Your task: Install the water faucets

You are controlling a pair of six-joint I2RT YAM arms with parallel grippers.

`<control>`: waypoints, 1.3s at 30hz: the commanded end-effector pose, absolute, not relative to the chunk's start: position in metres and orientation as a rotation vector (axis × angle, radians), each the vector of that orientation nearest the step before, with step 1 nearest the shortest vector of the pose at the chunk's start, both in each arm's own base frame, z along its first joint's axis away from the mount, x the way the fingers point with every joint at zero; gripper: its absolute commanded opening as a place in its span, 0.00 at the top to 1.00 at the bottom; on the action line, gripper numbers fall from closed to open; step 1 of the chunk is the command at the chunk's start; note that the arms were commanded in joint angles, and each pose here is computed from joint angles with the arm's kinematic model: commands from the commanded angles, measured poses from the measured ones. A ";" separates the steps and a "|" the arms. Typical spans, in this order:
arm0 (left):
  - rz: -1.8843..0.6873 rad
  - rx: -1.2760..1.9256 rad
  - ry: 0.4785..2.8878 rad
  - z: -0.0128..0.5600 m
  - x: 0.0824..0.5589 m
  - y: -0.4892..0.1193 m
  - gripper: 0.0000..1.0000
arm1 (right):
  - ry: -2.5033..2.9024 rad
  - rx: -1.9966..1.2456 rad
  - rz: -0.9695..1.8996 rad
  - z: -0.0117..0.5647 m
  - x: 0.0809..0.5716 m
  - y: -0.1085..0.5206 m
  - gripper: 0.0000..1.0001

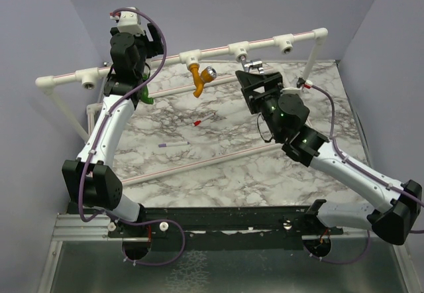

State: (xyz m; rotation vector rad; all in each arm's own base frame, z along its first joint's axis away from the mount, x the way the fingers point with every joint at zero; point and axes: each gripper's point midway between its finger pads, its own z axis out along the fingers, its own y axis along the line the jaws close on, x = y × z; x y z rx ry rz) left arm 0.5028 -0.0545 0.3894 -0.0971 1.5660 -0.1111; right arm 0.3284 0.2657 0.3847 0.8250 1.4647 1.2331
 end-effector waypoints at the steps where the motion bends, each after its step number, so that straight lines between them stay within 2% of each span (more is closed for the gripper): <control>1: -0.028 -0.069 2.021 0.234 0.492 -0.047 0.20 | 1.493 0.645 1.116 0.383 0.316 0.253 0.18; 7: -0.029 -0.068 2.020 0.235 0.492 -0.047 0.20 | 1.474 0.471 0.953 0.393 0.305 0.231 0.19; 20: -0.025 -0.068 2.022 0.234 0.492 -0.046 0.20 | 1.327 -0.254 0.361 0.429 0.295 0.206 0.19; 32: -0.026 -0.068 2.023 0.233 0.492 -0.047 0.20 | 0.989 -1.022 -0.159 0.428 0.284 0.223 0.17; 39: -0.026 -0.067 2.025 0.232 0.492 -0.047 0.20 | 0.833 -1.224 -0.461 0.423 0.301 0.228 0.17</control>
